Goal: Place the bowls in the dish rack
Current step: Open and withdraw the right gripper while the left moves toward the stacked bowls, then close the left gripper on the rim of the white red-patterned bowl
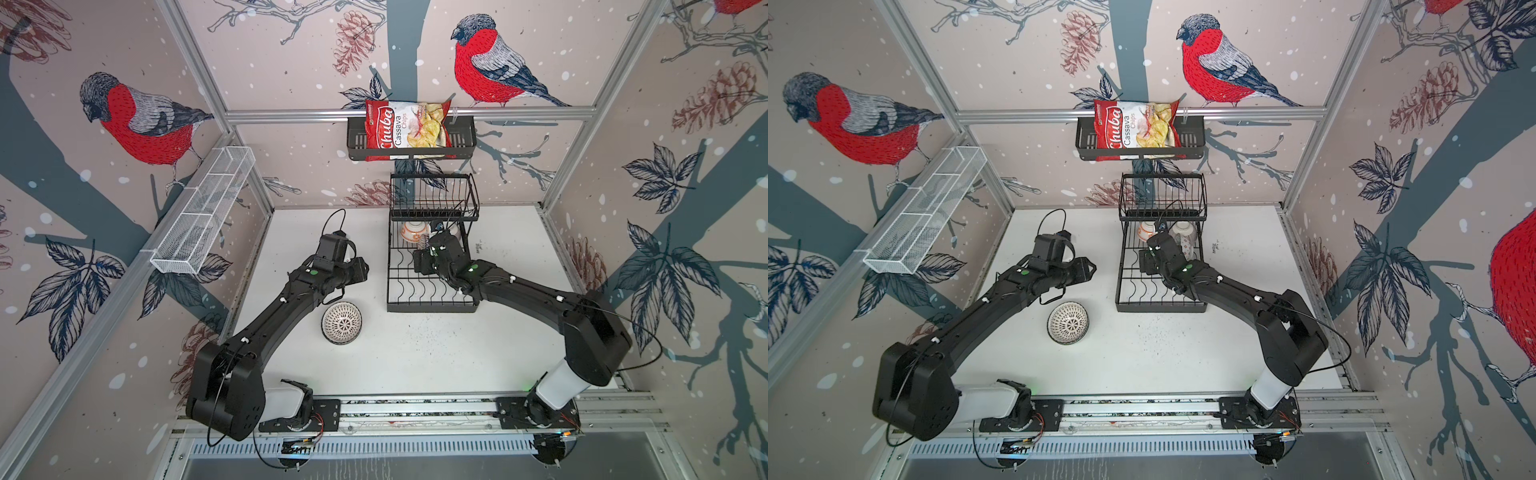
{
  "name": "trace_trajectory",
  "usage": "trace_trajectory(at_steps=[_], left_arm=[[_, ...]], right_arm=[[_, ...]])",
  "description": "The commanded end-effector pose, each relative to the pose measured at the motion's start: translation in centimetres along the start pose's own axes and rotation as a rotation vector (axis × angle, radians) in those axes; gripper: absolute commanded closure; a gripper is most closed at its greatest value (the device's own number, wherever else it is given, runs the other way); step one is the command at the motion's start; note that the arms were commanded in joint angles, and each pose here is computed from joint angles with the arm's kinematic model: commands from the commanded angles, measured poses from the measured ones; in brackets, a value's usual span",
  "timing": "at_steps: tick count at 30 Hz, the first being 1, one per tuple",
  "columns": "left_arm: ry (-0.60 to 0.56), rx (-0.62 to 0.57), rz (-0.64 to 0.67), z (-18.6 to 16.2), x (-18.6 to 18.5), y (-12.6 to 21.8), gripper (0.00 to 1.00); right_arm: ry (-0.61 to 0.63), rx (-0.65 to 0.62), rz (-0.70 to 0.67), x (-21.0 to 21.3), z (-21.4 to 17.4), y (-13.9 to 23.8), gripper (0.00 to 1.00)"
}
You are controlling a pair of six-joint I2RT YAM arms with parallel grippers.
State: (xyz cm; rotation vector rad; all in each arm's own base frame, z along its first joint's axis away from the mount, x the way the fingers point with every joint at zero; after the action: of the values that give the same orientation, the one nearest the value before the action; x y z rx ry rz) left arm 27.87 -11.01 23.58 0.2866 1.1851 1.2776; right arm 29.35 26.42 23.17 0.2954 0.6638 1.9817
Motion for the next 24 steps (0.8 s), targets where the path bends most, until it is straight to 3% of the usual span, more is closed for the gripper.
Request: trace_trajectory(at_steps=[1,6,14,24], left_arm=[[0.012,0.028,0.138,-1.0,1.5,1.5,0.51],[0.024,0.019,0.198,-1.6,2.2,3.6,0.51],[-0.003,0.098,0.328,-3.0,3.8,4.0,0.50],[0.006,0.152,0.447,-4.3,5.5,4.1,0.50]], right_arm=[[0.043,-0.013,0.075,0.7,0.0,0.6,0.14],[0.086,-0.021,0.161,1.7,0.0,1.2,0.12],[0.136,-0.045,0.271,2.9,-0.3,1.9,0.10],[0.133,-0.061,0.299,3.2,-0.7,1.9,0.09]])
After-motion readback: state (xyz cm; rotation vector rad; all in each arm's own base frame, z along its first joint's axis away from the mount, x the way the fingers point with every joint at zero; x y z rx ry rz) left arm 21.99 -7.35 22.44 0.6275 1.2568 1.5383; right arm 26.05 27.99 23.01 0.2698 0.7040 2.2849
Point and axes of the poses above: each gripper's point midway between its finger pads, its own y axis back along the fingers, its own x axis along the line the jaws close on, z = x × y, the point moved 10 cm from there along y, back along the fingers, and after that the axes turned 13 degrees about y, right-handed, at the moved point
